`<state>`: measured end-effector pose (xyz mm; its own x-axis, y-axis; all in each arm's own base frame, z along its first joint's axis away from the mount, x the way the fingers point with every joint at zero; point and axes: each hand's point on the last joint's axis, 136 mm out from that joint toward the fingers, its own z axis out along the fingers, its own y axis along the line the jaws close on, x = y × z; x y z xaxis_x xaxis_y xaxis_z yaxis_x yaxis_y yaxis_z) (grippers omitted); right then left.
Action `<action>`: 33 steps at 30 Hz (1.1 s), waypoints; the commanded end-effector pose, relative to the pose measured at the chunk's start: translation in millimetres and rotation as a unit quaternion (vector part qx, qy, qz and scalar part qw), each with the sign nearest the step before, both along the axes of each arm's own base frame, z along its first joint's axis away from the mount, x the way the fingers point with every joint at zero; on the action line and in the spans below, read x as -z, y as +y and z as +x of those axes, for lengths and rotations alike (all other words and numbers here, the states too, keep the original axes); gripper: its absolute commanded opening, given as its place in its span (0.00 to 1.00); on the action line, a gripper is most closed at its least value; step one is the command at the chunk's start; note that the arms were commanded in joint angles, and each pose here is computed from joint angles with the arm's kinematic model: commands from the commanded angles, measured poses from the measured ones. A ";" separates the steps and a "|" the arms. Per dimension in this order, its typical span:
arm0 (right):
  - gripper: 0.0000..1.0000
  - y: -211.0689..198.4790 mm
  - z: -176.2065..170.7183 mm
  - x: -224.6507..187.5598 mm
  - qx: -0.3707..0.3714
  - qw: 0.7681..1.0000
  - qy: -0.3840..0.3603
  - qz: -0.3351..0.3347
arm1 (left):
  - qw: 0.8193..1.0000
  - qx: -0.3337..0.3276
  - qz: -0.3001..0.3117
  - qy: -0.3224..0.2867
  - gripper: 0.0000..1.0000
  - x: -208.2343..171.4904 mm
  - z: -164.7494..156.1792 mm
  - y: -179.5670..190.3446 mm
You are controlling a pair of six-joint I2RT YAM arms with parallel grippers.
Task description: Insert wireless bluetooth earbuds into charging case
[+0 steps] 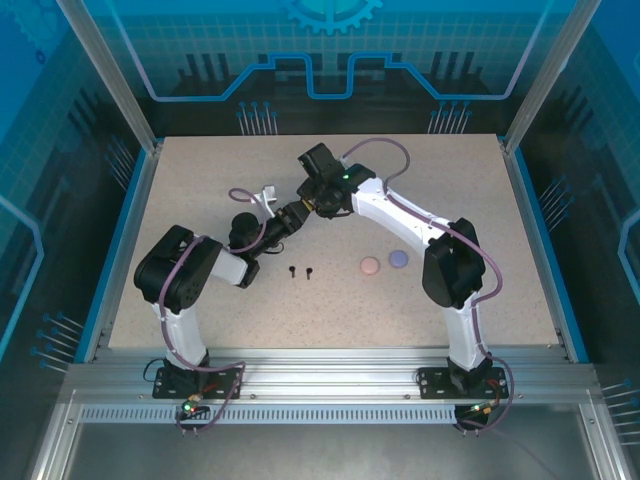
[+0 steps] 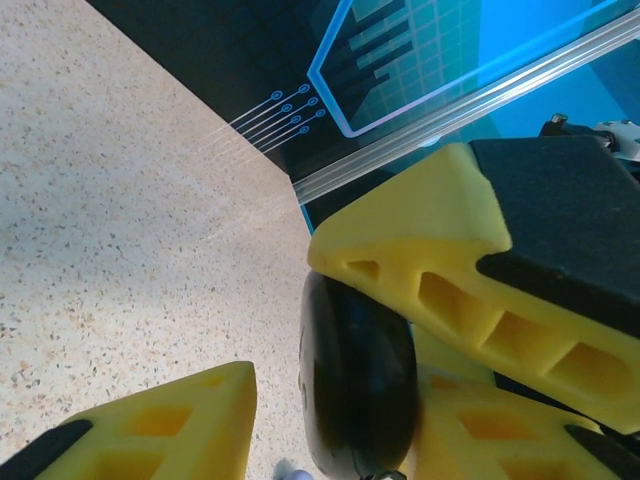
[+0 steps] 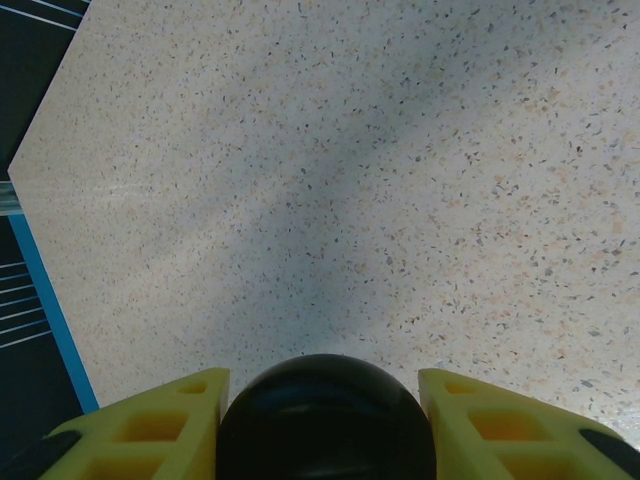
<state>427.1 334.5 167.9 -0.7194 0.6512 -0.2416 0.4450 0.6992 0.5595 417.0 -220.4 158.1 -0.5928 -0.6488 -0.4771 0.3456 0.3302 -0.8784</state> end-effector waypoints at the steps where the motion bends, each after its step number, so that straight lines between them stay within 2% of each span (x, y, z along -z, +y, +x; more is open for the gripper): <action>1: 0.38 10.4 -3.8 -1.9 -0.005 1.000 -0.001 0.007 | 1.000 -0.005 -0.007 -0.018 0.38 -8.5 6.5 -2.1; 12: 0.40 13.7 -4.2 -9.9 -0.004 1.000 -0.010 0.018 | 1.000 0.005 -0.010 -0.027 0.17 -16.9 4.4 -5.1; 15: 0.47 13.6 -2.8 -17.8 -0.003 1.000 -0.019 0.024 | 0.999 0.008 -0.010 -0.029 0.12 -18.9 2.8 -5.3; 17: 0.57 12.7 -2.0 -25.4 -0.001 0.999 -0.028 0.026 | 0.999 0.011 -0.010 -0.029 0.10 -19.0 1.8 -5.9; 21: 0.70 4.4 2.4 -43.6 0.007 0.998 -0.050 0.032 | 0.999 0.016 -0.011 -0.027 0.09 -20.6 -0.6 -6.3; 27: 0.72 -20.9 3.3 -73.0 0.017 0.996 -0.087 0.026 | 0.999 0.032 -0.006 -0.025 0.06 -29.0 -7.0 -8.9; 33: 0.73 -50.1 -6.4 -82.6 0.007 0.994 -0.111 -0.005 | 0.998 0.055 0.024 -0.028 0.05 -46.0 -11.4 -13.6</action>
